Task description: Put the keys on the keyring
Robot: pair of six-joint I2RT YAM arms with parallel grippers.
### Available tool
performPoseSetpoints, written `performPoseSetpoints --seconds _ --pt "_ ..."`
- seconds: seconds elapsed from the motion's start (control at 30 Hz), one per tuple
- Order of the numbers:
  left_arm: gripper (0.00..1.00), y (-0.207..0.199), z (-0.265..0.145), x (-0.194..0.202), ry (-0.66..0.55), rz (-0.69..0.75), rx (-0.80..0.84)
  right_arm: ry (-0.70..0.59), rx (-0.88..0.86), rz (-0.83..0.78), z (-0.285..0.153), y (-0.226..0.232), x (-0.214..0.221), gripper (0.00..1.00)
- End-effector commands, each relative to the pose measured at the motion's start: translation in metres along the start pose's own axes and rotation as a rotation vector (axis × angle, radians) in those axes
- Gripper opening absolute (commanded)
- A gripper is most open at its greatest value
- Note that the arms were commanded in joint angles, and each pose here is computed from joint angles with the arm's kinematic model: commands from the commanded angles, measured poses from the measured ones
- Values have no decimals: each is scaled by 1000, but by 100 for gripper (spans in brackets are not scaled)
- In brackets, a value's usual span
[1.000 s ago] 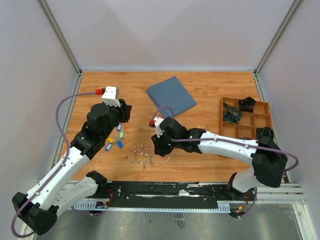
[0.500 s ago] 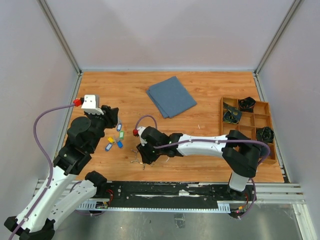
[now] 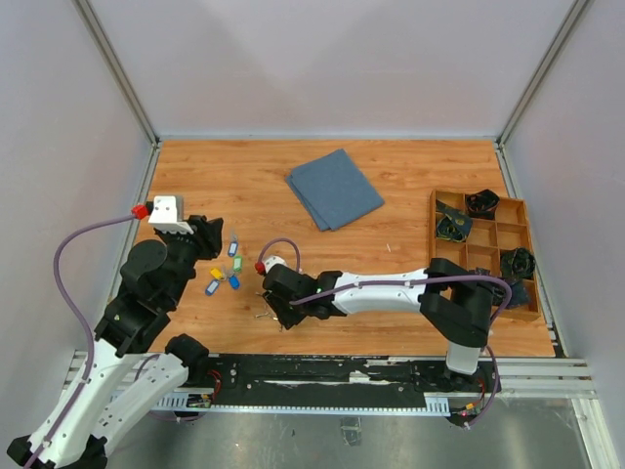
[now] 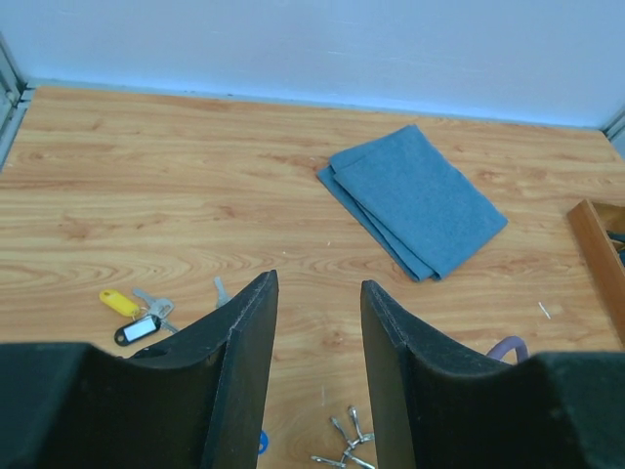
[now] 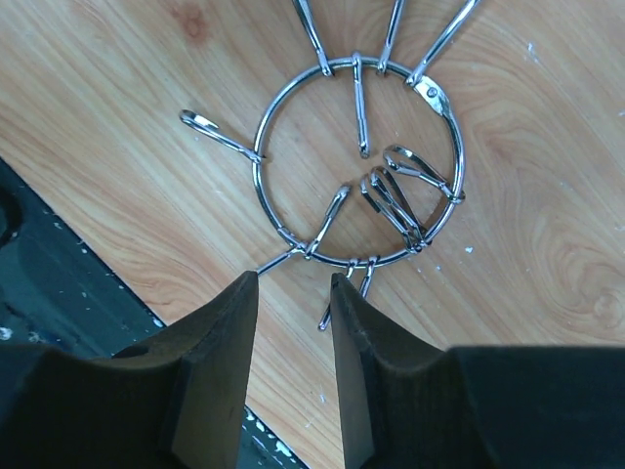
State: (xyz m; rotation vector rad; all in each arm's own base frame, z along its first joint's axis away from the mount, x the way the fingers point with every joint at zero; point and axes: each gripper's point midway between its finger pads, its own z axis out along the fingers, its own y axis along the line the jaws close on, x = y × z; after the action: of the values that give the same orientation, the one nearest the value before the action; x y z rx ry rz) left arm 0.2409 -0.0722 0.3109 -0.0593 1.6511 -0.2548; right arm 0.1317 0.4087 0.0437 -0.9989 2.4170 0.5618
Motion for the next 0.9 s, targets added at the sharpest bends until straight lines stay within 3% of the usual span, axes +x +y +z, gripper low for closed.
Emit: performPoseSetpoints --seconds 0.0,0.6,0.63,0.67,0.87 --pt "45 4 -6 2 -5 3 -4 29 84 -4 7 -5 8 37" --pt "45 0 -9 4 -7 2 34 0 112 -53 3 14 0 37" --pt "45 0 -9 4 -8 2 36 0 115 81 5 19 1 50" --pt "45 -1 -9 4 -8 2 38 3 123 201 7 23 2 45" --pt "45 -2 -11 7 -8 0 52 48 159 251 14 21 13 45"
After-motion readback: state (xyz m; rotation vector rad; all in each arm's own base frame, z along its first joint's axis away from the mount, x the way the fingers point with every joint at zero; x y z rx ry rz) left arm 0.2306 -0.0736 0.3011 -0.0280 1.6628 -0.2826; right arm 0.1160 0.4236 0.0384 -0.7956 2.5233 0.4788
